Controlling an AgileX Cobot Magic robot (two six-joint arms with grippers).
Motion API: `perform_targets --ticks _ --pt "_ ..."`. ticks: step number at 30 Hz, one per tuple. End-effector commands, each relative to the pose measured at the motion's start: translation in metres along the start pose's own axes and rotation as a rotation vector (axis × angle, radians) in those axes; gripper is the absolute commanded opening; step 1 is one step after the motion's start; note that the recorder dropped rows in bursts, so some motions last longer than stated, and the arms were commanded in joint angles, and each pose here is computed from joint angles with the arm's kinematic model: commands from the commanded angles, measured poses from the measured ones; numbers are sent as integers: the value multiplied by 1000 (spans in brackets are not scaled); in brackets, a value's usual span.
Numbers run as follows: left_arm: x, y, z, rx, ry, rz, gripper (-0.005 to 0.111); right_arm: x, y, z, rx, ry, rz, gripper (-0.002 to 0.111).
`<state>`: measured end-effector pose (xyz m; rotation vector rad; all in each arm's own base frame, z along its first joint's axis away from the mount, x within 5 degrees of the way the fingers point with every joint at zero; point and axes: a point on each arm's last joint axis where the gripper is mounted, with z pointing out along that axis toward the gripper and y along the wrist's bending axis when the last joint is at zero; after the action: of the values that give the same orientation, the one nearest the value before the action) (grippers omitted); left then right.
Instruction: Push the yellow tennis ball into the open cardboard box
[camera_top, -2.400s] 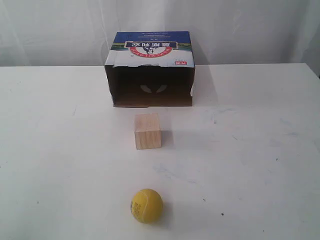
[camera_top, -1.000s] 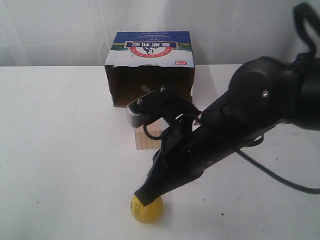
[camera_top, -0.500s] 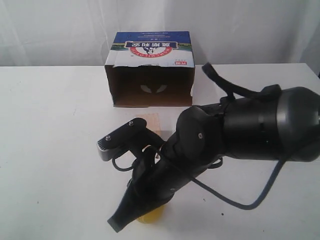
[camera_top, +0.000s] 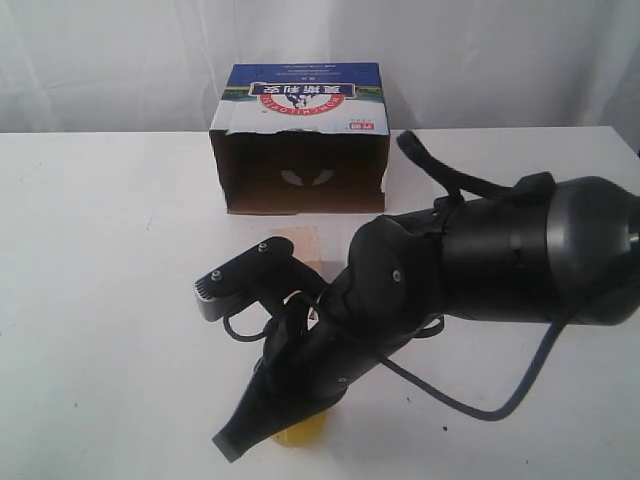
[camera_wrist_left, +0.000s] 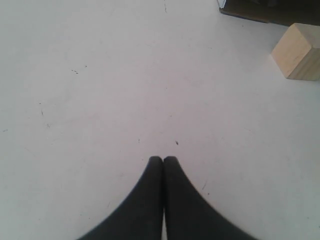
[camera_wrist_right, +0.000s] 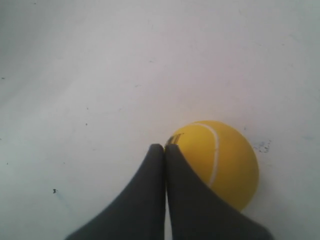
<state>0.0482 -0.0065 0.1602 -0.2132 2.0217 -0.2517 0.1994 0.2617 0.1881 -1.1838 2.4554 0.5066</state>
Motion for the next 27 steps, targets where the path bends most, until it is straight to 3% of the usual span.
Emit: perform_targets --ticks 1,8,27 --pt "5 1 0 0 37 2 0 0 -1 2 18 5 14 0" --pt "5 1 0 0 37 2 0 2 -2 4 23 19 24 0" --pt "5 1 0 0 37 2 0 7 -53 -5 134 50 135 0"
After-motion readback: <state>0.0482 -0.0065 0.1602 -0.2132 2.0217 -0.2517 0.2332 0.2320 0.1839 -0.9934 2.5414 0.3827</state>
